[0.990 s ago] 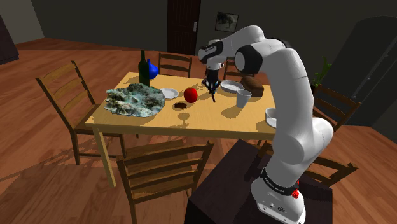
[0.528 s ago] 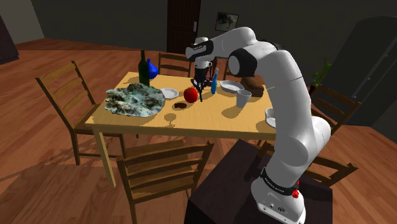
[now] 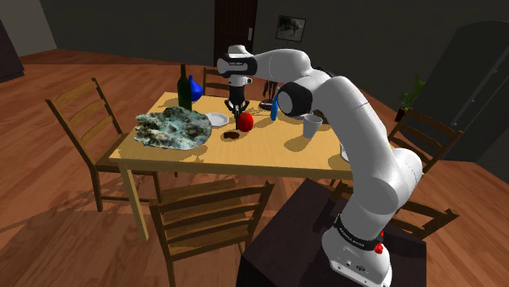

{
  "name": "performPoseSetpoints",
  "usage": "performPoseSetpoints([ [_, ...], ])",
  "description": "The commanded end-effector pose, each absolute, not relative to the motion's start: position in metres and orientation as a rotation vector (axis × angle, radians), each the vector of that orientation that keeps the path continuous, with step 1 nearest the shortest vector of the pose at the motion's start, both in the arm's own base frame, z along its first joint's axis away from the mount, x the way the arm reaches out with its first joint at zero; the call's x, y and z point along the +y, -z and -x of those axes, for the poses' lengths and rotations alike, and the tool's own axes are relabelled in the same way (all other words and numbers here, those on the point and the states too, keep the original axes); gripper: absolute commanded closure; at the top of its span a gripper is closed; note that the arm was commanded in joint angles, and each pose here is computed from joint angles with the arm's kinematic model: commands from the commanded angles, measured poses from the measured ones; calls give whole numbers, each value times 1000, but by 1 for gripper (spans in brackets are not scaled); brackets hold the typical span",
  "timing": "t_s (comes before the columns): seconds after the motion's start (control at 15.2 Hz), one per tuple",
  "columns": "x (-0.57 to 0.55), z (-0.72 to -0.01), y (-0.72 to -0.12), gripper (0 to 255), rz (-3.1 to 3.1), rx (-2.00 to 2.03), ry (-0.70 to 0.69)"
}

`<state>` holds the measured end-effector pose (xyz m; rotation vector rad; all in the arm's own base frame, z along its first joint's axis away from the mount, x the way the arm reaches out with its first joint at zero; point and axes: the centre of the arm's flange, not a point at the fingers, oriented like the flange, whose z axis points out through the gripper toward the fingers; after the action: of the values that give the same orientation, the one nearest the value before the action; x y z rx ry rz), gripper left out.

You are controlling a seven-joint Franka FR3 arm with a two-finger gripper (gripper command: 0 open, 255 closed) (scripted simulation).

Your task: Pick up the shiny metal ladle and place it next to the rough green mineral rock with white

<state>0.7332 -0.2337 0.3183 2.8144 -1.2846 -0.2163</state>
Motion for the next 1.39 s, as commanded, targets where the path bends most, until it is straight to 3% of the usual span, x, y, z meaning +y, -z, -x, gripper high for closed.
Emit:
performPoseSetpoints([
  [0.0,-218,-744,-316,255,-2814,-1285,218],
  [1.32,-218,-744,-211,255,-2814,-1285,218],
])
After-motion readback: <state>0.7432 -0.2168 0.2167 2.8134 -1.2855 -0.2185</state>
